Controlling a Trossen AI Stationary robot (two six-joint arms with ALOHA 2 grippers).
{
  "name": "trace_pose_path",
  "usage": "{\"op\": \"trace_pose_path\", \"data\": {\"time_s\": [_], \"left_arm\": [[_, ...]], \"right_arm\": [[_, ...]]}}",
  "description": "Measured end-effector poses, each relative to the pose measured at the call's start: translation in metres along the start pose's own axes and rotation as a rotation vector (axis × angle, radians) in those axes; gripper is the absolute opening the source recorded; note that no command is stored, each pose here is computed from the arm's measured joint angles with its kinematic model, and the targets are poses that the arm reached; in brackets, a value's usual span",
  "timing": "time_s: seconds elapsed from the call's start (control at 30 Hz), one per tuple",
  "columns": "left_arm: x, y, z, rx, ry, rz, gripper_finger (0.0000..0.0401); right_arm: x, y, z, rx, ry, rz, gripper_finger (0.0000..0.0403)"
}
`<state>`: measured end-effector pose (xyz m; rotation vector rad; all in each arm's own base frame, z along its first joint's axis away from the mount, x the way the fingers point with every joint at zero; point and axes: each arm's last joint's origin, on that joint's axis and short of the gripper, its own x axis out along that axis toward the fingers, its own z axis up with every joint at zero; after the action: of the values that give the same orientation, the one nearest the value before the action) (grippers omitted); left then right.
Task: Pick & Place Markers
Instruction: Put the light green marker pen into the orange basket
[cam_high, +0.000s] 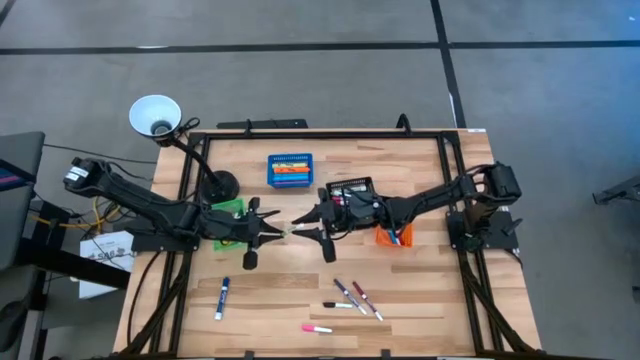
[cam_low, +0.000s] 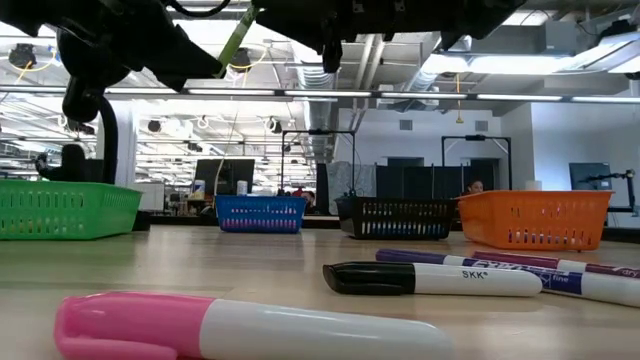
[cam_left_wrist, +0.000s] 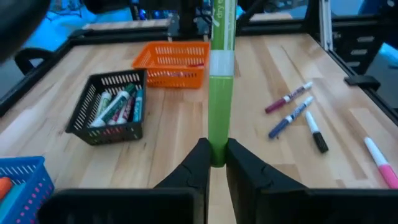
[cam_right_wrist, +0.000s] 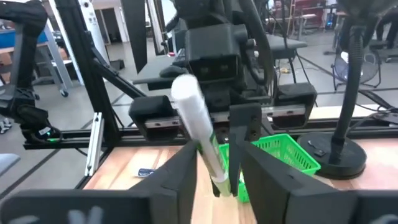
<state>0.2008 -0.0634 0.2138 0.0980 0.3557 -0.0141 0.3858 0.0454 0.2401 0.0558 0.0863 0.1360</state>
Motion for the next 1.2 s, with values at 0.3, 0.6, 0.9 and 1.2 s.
{"op": "trace_pose_path", "data": {"time_s": [0.3,0.6,0.9,1.2], "left_arm": [[0.0019,0.0065,0.0004,-0.041,-0.001,0.025,0.0033],[0.0021,0.0078,0.0008,-0.047,-0.002,0.041,0.0036],[0.0021,0.0077,0.0012,-0.077,-0.004,0.041,0.0041],[0.002,0.0081,0.0023,-0.079,-0.011,0.051,0.0041]], "right_arm": [[0.0005,-0.002,-0.0013,0.001,0.005,-0.005,0.0062],[0.0005,-0.0025,-0.0008,-0.007,-0.001,-0.014,0.0049],[0.0004,-0.0027,-0.0001,-0.008,-0.012,-0.015,0.0038],[0.0003,-0.002,0.0021,0.005,-0.037,-0.009,0.0053]]}}
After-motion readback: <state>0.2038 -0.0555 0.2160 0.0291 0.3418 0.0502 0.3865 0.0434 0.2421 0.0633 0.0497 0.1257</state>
